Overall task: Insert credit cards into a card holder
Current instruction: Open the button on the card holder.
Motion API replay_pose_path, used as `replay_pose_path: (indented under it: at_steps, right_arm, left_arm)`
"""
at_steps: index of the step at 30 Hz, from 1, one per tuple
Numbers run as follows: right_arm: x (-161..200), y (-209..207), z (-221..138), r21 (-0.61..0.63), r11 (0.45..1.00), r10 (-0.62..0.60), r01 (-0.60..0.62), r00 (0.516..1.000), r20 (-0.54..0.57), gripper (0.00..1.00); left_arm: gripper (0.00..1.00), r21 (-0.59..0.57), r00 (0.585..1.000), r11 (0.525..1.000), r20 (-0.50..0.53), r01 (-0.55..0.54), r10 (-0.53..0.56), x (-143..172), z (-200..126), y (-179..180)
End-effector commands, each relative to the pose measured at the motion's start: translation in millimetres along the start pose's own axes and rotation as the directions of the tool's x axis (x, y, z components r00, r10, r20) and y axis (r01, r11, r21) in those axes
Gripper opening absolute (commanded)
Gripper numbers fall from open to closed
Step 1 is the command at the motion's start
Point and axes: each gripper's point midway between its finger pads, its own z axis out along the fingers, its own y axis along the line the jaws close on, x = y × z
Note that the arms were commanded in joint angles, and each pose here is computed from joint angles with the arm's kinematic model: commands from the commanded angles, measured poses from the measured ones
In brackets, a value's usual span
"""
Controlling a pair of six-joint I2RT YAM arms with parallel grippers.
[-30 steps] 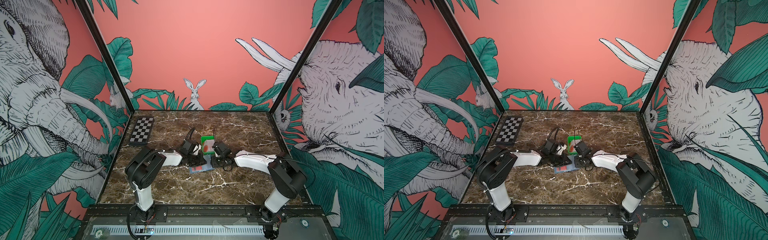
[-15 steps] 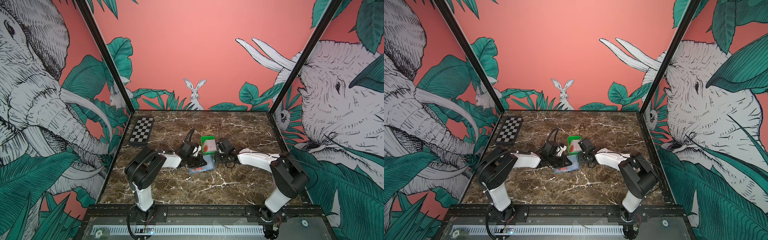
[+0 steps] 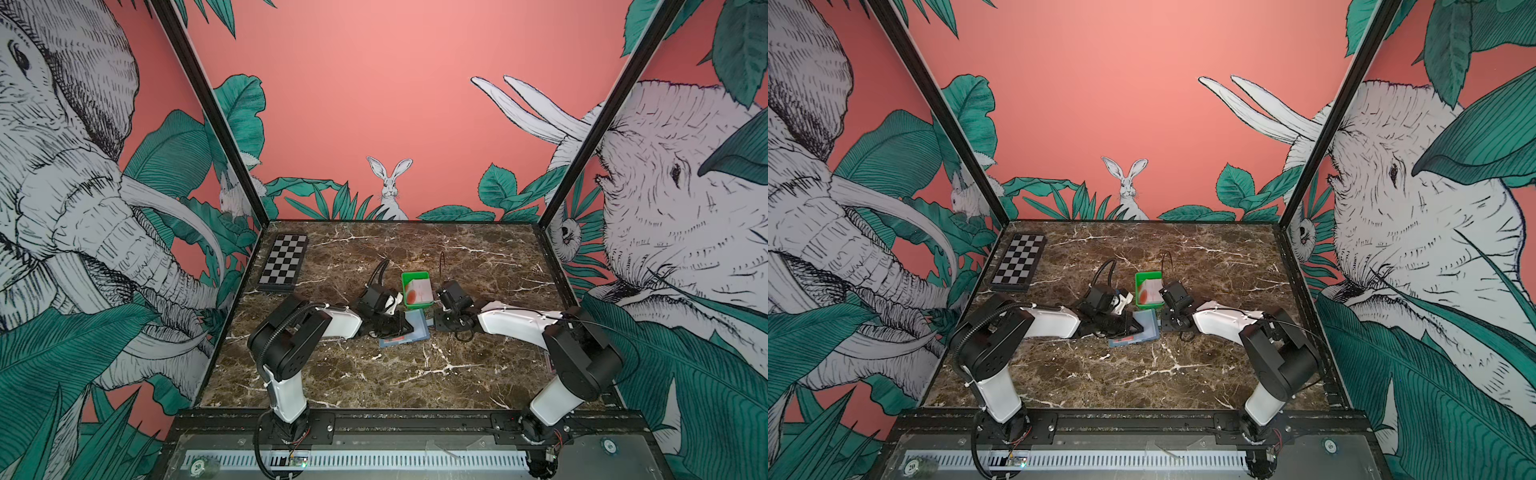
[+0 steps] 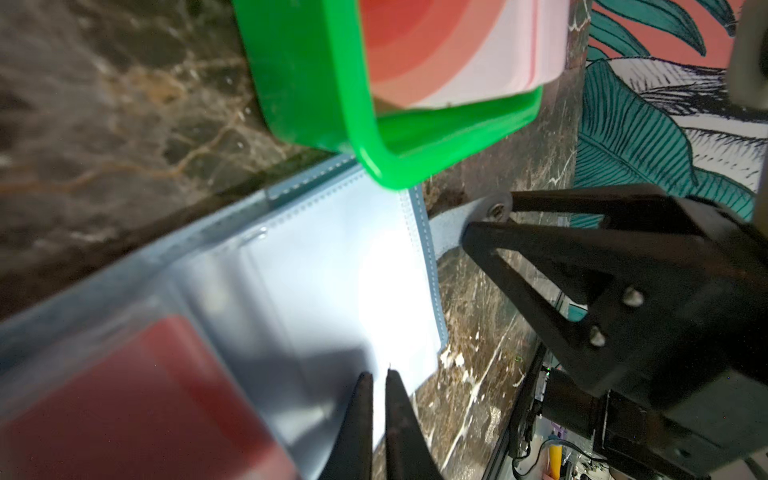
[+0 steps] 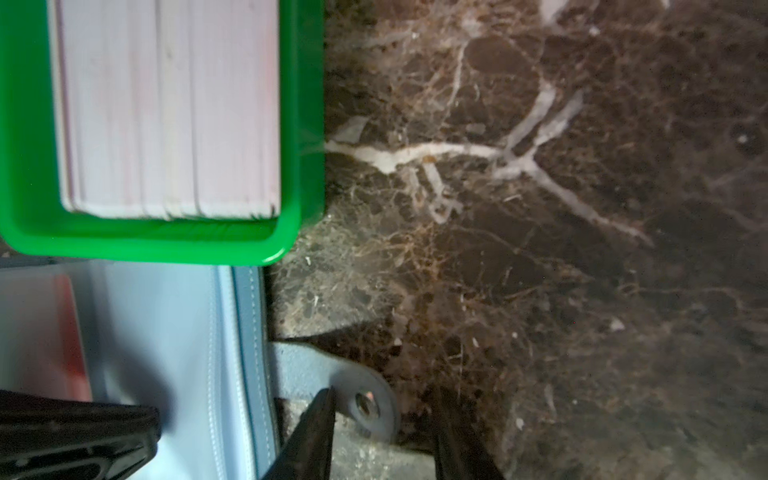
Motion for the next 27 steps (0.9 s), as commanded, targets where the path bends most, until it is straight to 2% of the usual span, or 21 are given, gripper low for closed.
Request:
replay_pose_path:
  at_steps: [1,18,24,27]
  right_arm:
    - [-9,-6,-5,0.024,1.000,-0.008,0.007,1.000,0.024,0.38]
    - [5,-13,8,0.052,0.999,-0.010,0.012,0.999,-0.039,0.36]
    - [0,-22,5,0.112,0.992,-0.050,0.054,0.998,-0.042,0.36]
    - [-1,-30,1,0.184,0.977,-0.098,0.107,0.993,-0.058,0.36]
  left_arm:
    - [0.11,-0.095,0.996,0.994,-0.072,0.044,-0.051,29,-1,27]
    - [0.11,-0.088,0.997,0.996,-0.076,0.027,-0.033,30,-3,25]
    - [0.11,-0.077,0.998,0.997,-0.061,0.018,-0.022,25,-5,18]
    - [0.11,-0.065,0.999,0.998,-0.044,0.014,-0.017,20,-7,13]
